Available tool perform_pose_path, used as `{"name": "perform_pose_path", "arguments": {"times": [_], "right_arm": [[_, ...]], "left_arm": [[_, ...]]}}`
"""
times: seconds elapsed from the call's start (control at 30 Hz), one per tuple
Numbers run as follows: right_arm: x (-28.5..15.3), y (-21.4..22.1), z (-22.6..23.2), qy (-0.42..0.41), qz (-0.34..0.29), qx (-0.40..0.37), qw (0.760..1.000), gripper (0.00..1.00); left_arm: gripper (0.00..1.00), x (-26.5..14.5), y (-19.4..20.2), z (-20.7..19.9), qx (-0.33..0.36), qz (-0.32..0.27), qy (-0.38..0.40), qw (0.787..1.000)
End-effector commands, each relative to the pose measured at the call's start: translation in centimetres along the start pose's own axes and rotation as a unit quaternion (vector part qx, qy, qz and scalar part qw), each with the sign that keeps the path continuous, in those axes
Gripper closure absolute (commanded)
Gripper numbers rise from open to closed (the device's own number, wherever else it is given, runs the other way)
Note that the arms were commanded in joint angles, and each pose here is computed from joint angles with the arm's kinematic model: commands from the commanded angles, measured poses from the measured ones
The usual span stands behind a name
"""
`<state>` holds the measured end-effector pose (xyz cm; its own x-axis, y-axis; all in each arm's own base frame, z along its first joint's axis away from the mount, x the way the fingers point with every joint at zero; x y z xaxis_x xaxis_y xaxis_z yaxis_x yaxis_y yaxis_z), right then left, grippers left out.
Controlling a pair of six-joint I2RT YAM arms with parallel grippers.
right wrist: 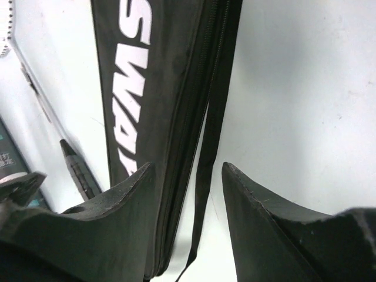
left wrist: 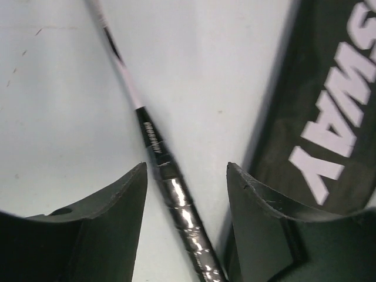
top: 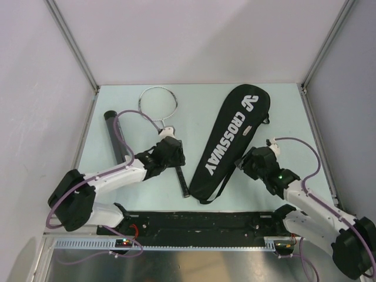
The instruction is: Pack up the badminton gear
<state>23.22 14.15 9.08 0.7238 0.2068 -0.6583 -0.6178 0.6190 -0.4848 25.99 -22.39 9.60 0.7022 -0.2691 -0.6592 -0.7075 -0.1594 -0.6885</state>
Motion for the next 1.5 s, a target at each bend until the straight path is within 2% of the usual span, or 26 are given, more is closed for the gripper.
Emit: {"name": "perform_pose_path", "arguments": {"times": [0.0,0.23,0.37,0.43,0.57,0.63,0.87,1.1,1.3,1.47], "right_arm": [[-1.7,-0.4,0.3,-0.012,-0.018,-0.013,1.000,0.47],[-3.5,0.3,3.8,-0.096,-0.014,-0.032,0.995,0.46],[-3.8,0.4,4.7,-0.116,-0.019,-0.046,0.992,0.46],[-3.7,0.5,5.0,-0.122,-0.019,-0.058,0.991,0.45],[-3.0,1.1,5.8,-0.137,-0.009,-0.087,0.987,0.43],[-2.8,1.5,6.8,-0.158,-0.001,-0.093,0.983,0.42],[-2.9,0.9,12.3,-0.264,-0.011,-0.090,0.960,0.36],[0.1,1.4,15.7,-0.281,0.009,-0.040,0.959,0.35],[3.0,4.8,19.3,-0.312,0.078,-0.019,0.947,0.35],[5.6,7.5,20.7,-0.320,0.130,0.006,0.938,0.35]], "left_arm": [[0.39,1.4,0.6,2.5,-0.010,0.001,-0.057,0.998],[0.42,4.3,3.4,4.0,-0.009,0.056,-0.095,0.994],[0.48,5.2,4.9,4.4,-0.009,0.083,-0.103,0.991],[0.58,5.4,5.5,4.5,-0.010,0.093,-0.102,0.990],[0.92,4.8,5.3,3.9,-0.014,0.088,-0.078,0.993],[0.98,4.1,4.7,3.1,-0.012,0.081,-0.054,0.995],[1.00,0.2,2.1,1.1,-0.020,0.029,0.026,0.999],[1.00,-3.2,1.0,-0.9,-0.043,-0.011,0.114,0.993],[1.00,-4.6,1.2,-2.4,-0.051,-0.030,0.172,0.983],[1.00,-4.7,1.8,-2.7,-0.051,-0.028,0.182,0.982]]}}
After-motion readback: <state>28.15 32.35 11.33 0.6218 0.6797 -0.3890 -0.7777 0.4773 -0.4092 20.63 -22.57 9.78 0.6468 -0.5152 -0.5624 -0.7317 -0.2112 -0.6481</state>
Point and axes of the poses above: each gripper's point midway between its finger pads, its own x axis out along the fingers, its own z axis along the line the jaws close on, y = z × x, the point moved 1 cm from there along -x, back along the fingers
